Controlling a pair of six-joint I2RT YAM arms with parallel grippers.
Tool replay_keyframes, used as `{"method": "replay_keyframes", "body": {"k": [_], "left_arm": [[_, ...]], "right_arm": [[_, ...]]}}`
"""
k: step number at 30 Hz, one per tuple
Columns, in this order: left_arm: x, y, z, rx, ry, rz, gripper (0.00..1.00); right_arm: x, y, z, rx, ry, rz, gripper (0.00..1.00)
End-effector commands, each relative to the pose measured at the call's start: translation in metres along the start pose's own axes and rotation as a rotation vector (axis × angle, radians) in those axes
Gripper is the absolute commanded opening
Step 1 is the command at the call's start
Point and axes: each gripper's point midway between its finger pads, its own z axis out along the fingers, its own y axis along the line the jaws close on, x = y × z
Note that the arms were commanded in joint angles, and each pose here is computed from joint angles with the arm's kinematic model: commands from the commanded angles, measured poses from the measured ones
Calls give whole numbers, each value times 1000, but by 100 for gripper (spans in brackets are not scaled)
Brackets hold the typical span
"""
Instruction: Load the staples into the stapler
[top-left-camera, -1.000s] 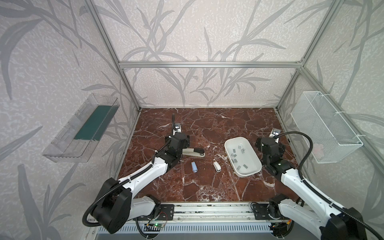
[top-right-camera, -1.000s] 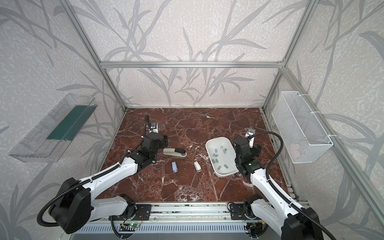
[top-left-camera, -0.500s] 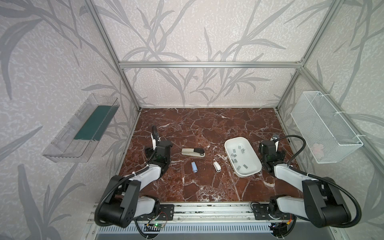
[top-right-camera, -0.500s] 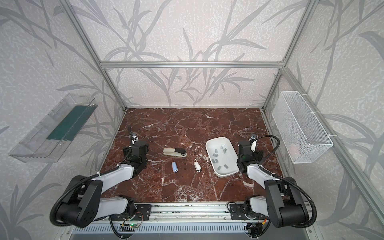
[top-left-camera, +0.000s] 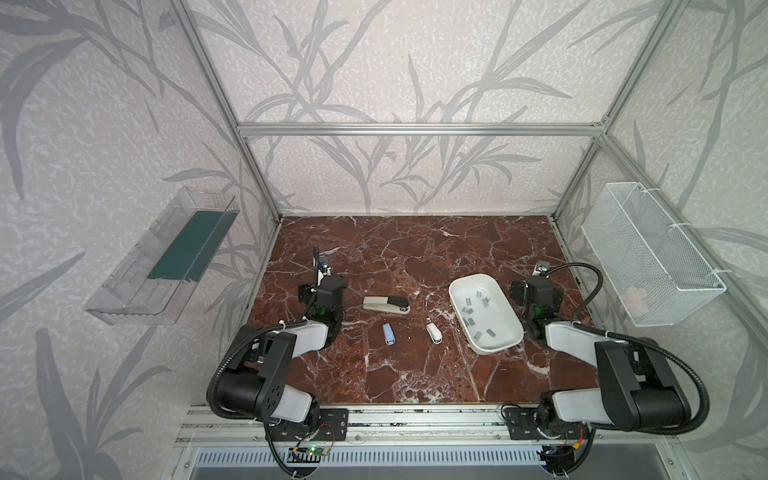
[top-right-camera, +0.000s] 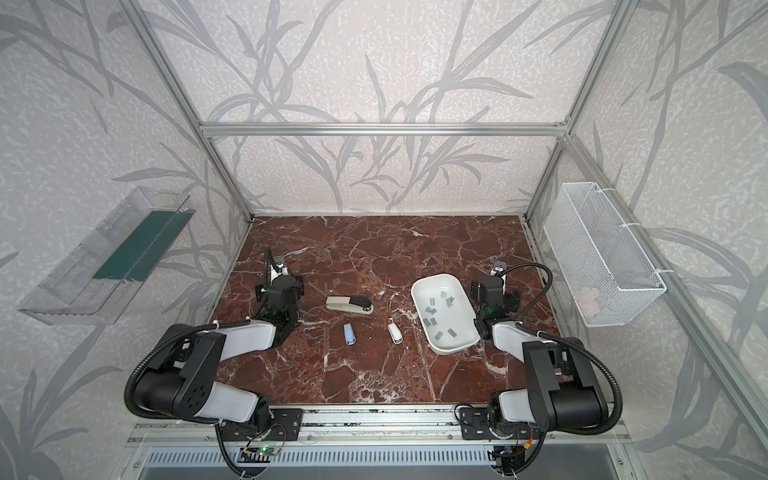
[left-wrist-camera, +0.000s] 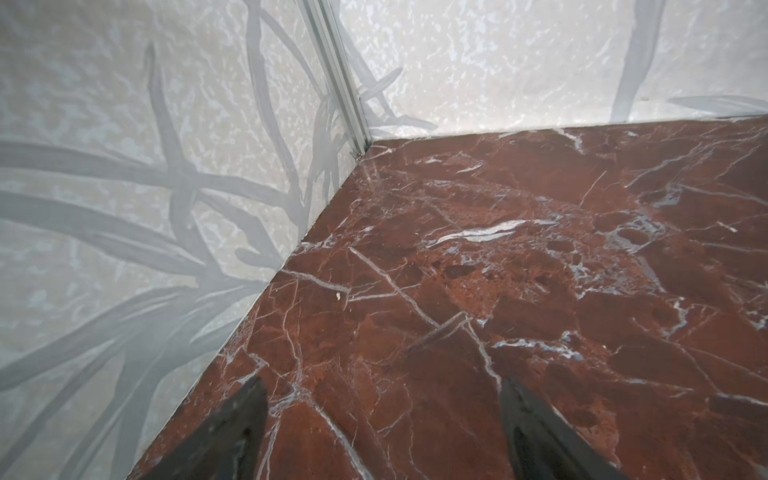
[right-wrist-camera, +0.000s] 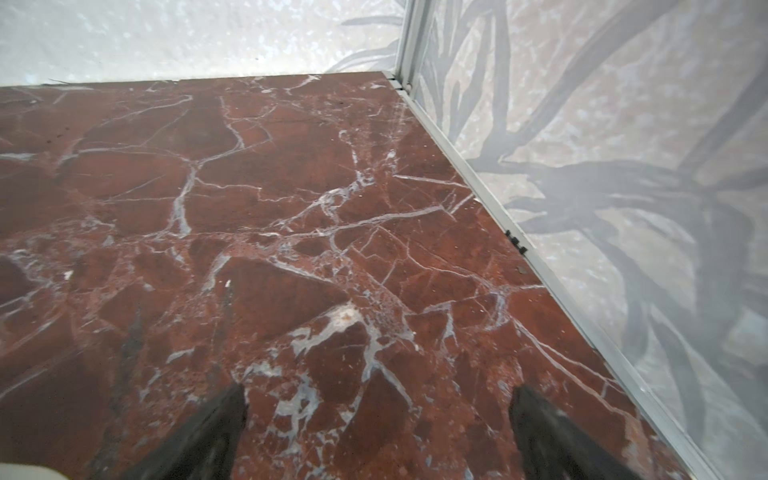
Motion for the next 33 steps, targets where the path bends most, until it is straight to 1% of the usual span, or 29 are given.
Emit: {"method": "replay_keyframes", "body": {"k": [1, 3, 6, 7, 9, 11, 12, 13, 14, 16, 17, 18, 21, 23, 25, 27, 30, 31, 32, 33], "left_arm": [[-7, -1, 2, 4, -35, 5, 88], [-7, -2, 3, 6, -30, 8, 88], [-7, 0, 3, -6, -29, 6, 88], [-8, 0, 4, -10, -28, 4, 88], [-7, 0, 6, -17, -21, 11, 88], [-8, -2, 7, -13, -24, 21, 88], [-8, -2, 7, -14, -28, 23, 88], [-7, -2, 7, -11, -40, 23, 88], [-6, -1, 7, -12, -57, 18, 89], [-6, 4, 10, -49, -89, -3, 91], [-5, 7, 10, -61, -80, -17, 92], [-3, 7, 12, -42, -65, -22, 92], [0, 8, 16, -12, -50, -41, 92], [3, 7, 21, 31, -24, -66, 90], [8, 8, 28, 87, 13, -106, 84], [13, 14, 32, 113, 30, -156, 82], [20, 12, 29, 139, 1, -177, 82], [21, 12, 29, 138, -21, -177, 83], [19, 13, 28, 133, -36, -180, 93], [22, 13, 28, 136, -5, -180, 99]], "right_arm": [[-20, 26, 5, -138, -120, -6, 99], [-13, 28, 5, -141, -21, -27, 99], [-15, 30, 6, -149, -76, -25, 99], [-15, 31, 7, -155, -75, -31, 99], [-12, 44, 6, -210, -41, -77, 99], [-12, 56, 7, -241, -63, -118, 99], [-10, 54, 7, -225, -70, -114, 99], [-17, 55, 6, -227, -103, -104, 99], [-16, 55, 6, -227, -102, -104, 99], [-16, 60, 3, -263, -97, -110, 99], [-16, 62, 1, -279, -98, -115, 99], [-8, 64, -1, -298, -88, -129, 99], [-6, 67, -2, -320, -190, -122, 99], [-4, 65, -1, -313, -147, -120, 99], [-3, 65, -1, -310, -109, -134, 99], [-4, 66, -1, -312, -141, -124, 99], [-5, 66, -1, -313, -158, -122, 99], [-5, 66, -1, -313, -157, -121, 99], [-5, 66, -1, -313, -149, -123, 99], [-4, 66, -1, -312, -140, -125, 99]]}}
